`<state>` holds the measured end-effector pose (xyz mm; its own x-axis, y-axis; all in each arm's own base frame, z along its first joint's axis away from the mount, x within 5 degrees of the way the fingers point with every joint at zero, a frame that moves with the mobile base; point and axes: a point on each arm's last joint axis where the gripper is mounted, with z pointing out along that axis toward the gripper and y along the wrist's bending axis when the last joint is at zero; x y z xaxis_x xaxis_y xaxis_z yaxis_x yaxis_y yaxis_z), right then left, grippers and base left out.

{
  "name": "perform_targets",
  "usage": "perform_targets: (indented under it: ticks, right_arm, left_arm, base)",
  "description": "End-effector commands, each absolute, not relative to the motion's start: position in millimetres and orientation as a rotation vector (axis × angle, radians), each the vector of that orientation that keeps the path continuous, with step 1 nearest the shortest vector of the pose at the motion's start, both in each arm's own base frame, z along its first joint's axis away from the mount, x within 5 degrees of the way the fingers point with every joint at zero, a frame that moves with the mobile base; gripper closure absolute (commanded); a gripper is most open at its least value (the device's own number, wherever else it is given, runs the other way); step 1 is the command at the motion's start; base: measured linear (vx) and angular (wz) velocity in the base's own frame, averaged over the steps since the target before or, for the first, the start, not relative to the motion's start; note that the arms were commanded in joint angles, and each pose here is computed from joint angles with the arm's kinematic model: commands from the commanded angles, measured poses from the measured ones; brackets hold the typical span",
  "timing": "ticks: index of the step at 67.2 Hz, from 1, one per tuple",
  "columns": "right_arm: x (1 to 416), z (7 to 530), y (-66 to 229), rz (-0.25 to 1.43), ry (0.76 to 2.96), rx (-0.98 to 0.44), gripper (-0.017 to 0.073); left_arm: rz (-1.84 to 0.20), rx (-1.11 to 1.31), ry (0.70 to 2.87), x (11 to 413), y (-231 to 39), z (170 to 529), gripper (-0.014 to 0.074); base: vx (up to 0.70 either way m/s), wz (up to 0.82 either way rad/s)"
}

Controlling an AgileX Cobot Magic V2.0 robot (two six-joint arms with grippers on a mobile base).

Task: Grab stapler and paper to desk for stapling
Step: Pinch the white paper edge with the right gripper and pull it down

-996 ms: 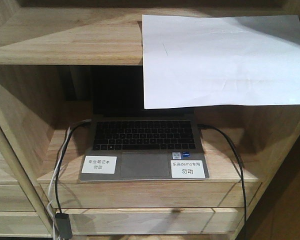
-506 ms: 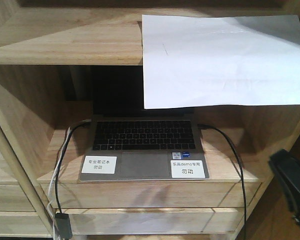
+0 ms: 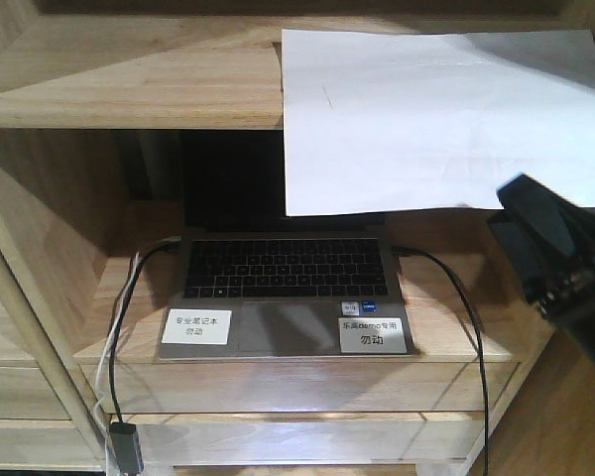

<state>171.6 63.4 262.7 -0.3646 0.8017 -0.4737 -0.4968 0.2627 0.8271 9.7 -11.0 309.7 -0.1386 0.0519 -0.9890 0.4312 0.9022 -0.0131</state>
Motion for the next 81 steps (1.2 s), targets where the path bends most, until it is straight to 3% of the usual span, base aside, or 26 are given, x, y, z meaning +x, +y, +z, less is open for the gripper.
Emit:
perform_targets:
  ticks: [1,11,18,35,55,81]
  right_arm:
    - [181.8,284.4,64.5,1.456,1.228,0.261,0.0001]
    - [194.4,297.8,67.0,1.49,1.157,0.22,0.0029]
    - [198.1,304.1,67.3,1.503,1.12,0.203,0.0117]
    - [195.3,307.4,68.7,1.518,1.103,0.166,0.0575]
    - [170.5,321.9,71.9,1.524,1.07,0.02,0.0569]
    - [110.8,285.6,52.7,1.469,1.074,0.177,0.0565]
  left_arm:
    - [-0.367,0.333,1.559,9.8,-10.7,328.6,0.06]
    - [-0.367,0.333,1.559,9.8,-10.7,328.6,0.06]
    - [-0.367,0.333,1.559,9.8,-10.7,328.6,0.06]
    - [-0.367,0.333,1.559,9.8,-10.7,328.6,0.06]
    - [-0.367,0.333,1.559,9.8,-10.7,328.6,0.06]
    - [-0.367,0.333,1.559,9.8,-10.7,328.6,0.06]
  base:
    - [0.0,0.0]
    - [0.0,0.0]
    - [0.0,0.0]
    - [0.0,0.0]
    - [0.0,0.0]
    - [0.0,0.0]
